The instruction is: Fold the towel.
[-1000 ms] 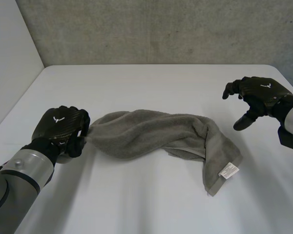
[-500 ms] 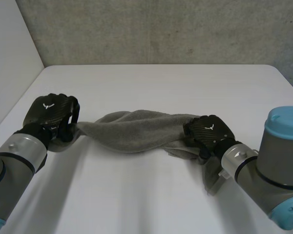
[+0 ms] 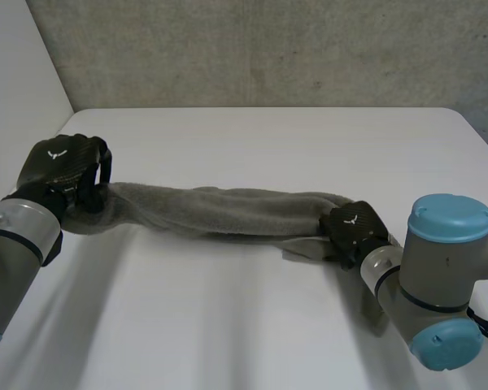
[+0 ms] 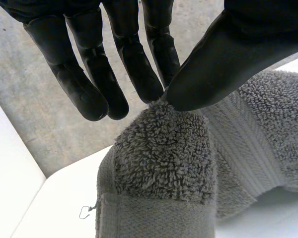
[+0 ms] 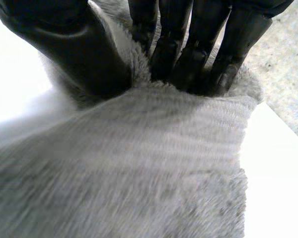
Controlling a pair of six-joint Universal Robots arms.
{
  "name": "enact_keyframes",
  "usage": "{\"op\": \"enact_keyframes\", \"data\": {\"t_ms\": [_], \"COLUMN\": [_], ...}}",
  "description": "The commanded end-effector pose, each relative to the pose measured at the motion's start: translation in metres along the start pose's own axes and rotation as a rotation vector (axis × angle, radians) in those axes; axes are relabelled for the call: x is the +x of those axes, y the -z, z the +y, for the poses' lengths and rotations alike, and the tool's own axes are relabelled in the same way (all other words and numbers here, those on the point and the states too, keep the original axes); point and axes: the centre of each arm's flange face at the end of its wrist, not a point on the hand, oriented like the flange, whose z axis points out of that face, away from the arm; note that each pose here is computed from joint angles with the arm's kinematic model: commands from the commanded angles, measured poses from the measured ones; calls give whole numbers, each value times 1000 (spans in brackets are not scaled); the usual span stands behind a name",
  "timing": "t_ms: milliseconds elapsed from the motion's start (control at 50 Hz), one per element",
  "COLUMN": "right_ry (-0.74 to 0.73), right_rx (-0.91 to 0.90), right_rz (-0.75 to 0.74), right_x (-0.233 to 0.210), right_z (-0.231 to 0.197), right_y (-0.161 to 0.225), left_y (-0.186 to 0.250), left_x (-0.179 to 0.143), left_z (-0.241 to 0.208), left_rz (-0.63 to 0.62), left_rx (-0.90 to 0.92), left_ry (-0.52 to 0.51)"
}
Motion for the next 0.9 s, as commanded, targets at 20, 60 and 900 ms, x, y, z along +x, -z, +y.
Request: {"op": "enact_keyframes", "data": {"t_ms": [20,60,900], "right_ry": [36,48,-5], "right_rx": [51,71,278], "right_rz": [26,38,-48], "right_x": [11,15,102], "right_z": [-19,-26,-145], "right_y": [-7,-10,39], "left_y": [-8,-11,-65], "left_x": [-4,-4,-30], "left_z": [-4,-5,-49], "left_rz": [-11,-11,-67], "left_rx": [13,18,125], "left_ry": [37,42,157]}}
